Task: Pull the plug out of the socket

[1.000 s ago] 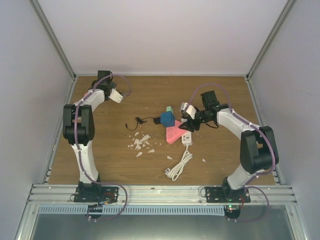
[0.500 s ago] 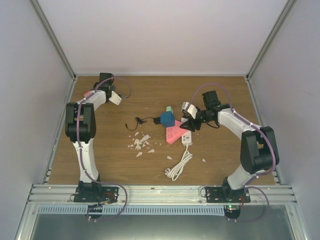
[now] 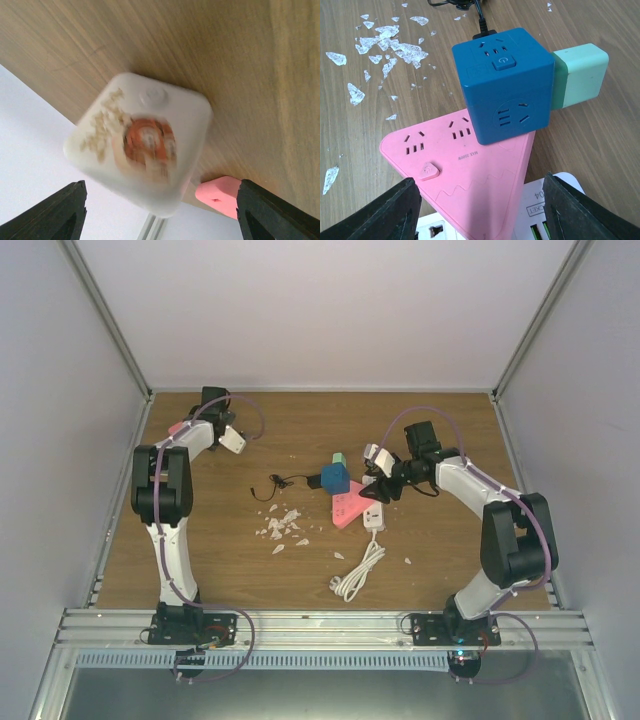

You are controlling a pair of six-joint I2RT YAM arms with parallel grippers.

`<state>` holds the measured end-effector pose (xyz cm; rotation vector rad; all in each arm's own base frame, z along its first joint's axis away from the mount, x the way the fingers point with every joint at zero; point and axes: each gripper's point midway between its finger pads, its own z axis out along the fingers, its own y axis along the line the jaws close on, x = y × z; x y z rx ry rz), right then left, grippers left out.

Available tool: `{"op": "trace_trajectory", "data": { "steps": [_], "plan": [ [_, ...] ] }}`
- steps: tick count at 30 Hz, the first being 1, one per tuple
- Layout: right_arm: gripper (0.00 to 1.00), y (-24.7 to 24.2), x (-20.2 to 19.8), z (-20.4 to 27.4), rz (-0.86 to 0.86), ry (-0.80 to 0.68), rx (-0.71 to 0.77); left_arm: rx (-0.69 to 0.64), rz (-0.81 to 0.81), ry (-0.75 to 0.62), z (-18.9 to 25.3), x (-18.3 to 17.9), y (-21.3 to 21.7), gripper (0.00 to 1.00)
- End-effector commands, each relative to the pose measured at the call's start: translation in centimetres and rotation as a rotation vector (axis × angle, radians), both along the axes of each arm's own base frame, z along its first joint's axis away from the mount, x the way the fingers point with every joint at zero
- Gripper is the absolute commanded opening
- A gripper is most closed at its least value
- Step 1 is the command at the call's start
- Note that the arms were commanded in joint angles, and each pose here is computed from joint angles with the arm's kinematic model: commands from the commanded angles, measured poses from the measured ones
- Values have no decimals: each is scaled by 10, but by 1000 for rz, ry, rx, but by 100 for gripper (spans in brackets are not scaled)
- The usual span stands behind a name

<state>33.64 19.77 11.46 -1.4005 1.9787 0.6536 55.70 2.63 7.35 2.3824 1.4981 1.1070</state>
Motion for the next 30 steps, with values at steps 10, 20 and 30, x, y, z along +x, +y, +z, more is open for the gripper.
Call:
{"op": "trace_trajectory", "data": {
  "steps": [10,20,30],
  "plan": [
    [69,3,12,13,3,-37,22,21,-151,39,41,-19,-16,92],
    [72,10,18,29,21,-65,71,-338,4,57,84,-31,-45,93],
    [79,24,33,39,114,-149,73,-756,65,134,112,-64,-111,92]
  ]
}}
